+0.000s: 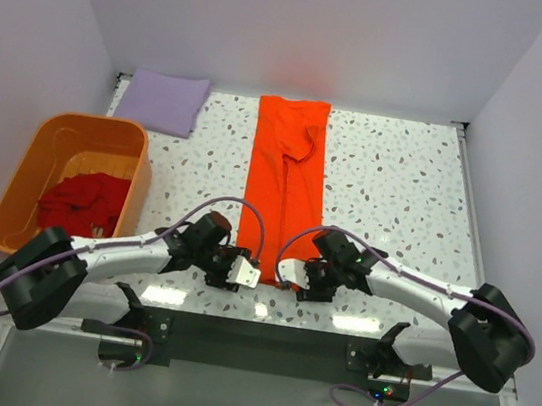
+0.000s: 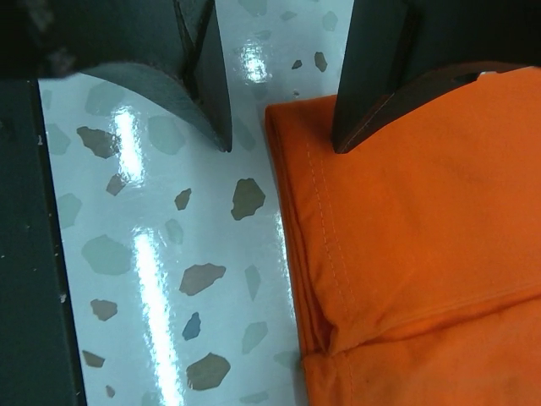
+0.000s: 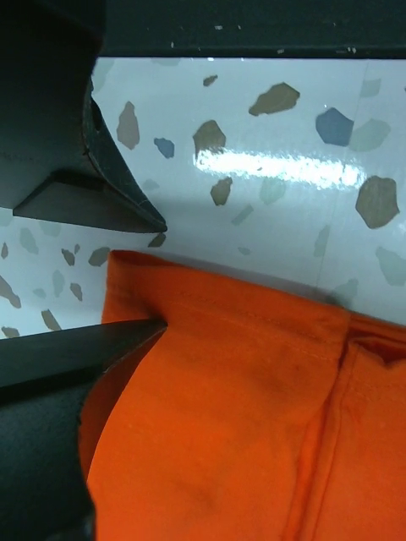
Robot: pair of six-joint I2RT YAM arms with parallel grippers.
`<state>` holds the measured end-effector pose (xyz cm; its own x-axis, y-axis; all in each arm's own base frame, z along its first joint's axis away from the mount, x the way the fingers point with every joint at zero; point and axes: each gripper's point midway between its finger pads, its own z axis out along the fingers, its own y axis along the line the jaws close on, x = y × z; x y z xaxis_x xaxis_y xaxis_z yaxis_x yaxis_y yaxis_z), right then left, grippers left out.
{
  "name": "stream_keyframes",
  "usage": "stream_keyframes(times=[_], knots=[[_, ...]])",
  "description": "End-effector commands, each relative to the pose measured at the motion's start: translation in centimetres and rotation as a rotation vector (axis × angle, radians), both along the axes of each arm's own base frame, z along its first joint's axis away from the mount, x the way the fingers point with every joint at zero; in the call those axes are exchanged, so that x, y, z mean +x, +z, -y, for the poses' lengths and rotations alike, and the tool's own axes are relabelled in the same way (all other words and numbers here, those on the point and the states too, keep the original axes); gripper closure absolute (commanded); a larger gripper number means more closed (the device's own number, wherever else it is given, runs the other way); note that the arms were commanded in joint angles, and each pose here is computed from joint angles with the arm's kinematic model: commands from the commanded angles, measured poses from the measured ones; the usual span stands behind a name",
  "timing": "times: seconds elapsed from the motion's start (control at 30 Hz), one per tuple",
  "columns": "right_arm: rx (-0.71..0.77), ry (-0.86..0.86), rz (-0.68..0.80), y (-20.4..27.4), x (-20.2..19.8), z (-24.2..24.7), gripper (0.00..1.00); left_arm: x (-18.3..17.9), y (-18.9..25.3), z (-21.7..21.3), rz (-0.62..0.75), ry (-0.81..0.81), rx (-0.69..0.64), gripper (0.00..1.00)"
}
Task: Fold and stack the t-shirts
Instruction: Fold the tshirt
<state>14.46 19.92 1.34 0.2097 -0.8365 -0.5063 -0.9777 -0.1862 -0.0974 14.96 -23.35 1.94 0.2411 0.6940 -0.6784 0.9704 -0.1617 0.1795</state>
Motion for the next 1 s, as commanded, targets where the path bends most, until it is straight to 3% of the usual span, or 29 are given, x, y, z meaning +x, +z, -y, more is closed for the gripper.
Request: stream_keyframes(times=[0.0, 0.13, 0.2, 0.23, 0.33, 0.37, 0.43, 0.6, 0.7, 0.97], knots=[[-0.026, 0.038, 0.08, -1.4, 1.1, -0.1, 0.51, 1.4, -0.2, 0.4, 0.073, 0.003, 0.001, 0.45], [-0.085, 0.038, 0.091, -2.9, 1.4, 0.6, 0.58, 1.2, -1.5, -0.3, 0.065, -0.012, 0.049, 0.62], [-0.1, 0.036, 0.091, -3.1, 1.4, 0.8, 0.68, 1.2, -1.7, -0.4, 0.064, -0.013, 0.06, 0.68], [-0.1, 0.035, 0.094, -3.2, 1.3, 1.1, 0.71, 1.1, -1.9, -0.5, 0.055, -0.01, 0.067, 0.76], [-0.082, 0.042, 0.098, -2.9, 0.7, 1.1, 0.9, 1.1, -1.5, -0.1, 0.043, -0.011, 0.056, 0.9], [-0.059, 0.045, 0.114, -2.2, 0.6, 0.8, 1.0, 1.1, -1.0, 0.2, 0.042, -0.014, 0.045, 0.93], [-0.041, 0.053, 0.115, -1.5, -0.2, 0.4, 1.0, 0.4, -0.3, 0.7, 0.029, -0.031, 0.027, 1.0], [0.047, 0.104, 0.064, 1.7, -4.2, -1.3, 1.0, -3.3, 2.2, 2.0, -0.013, -0.13, -0.039, 1.0], [0.086, 0.085, 0.027, 3.8, -5.0, -1.9, 1.0, -3.9, 5.0, 2.6, -0.02, -0.109, -0.109, 1.0], [0.151, 0.025, 0.079, 7.4, -0.2, -2.2, 1.0, 1.6, 9.1, 1.7, 0.068, -0.025, -0.149, 1.0]])
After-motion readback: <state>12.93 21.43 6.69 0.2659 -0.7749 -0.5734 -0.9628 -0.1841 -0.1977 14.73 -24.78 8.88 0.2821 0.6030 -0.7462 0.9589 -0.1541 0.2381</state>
